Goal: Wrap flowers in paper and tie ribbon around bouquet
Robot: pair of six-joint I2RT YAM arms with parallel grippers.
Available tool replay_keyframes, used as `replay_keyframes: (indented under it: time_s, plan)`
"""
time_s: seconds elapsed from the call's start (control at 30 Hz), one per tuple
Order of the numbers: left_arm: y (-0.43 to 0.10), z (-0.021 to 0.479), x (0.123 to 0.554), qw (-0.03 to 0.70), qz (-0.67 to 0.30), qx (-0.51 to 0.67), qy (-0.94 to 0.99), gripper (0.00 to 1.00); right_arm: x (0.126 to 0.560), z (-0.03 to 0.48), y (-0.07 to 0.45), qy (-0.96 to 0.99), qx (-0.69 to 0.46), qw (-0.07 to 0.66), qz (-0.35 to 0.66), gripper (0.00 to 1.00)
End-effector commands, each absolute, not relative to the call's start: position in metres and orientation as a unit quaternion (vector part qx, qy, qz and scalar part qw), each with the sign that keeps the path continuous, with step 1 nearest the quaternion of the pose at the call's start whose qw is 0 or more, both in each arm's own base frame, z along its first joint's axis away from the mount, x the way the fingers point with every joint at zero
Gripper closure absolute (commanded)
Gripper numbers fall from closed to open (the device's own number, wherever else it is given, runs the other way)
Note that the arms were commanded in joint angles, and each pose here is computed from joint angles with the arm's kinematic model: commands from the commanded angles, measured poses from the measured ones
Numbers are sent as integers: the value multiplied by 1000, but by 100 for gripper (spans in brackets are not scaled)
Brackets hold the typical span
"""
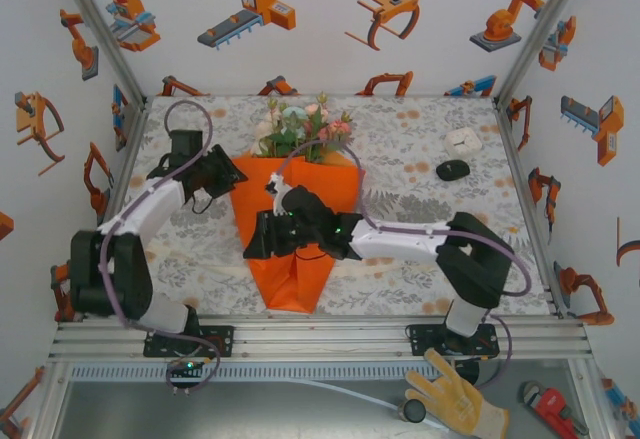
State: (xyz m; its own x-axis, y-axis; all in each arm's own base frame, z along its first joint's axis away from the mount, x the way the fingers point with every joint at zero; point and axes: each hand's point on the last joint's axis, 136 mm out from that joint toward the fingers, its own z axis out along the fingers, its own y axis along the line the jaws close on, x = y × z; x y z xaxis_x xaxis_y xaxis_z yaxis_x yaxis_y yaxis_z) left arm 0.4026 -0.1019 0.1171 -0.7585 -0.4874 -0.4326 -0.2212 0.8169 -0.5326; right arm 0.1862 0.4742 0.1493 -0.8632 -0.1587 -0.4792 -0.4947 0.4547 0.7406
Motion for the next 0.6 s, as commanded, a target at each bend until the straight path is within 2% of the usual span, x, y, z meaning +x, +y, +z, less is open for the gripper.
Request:
replay_keyframes:
  time_s: [0.0,0.23,0.4,0.57]
  plan:
    - [-107,97,429,294,-250,-185,904,58,170,107,488,847,-217,108,473,56]
    - [-97,52,473,297,-225,-206,905,61,158,56,463,889,-215,62,401,57]
    - [-98,28,495,300,-248,-200,899,62,144,53,445,890,-205,45,405,57]
    - [-90,46,508,324,-252,-190,892,62,131,81,451,869,-232,43,434,53]
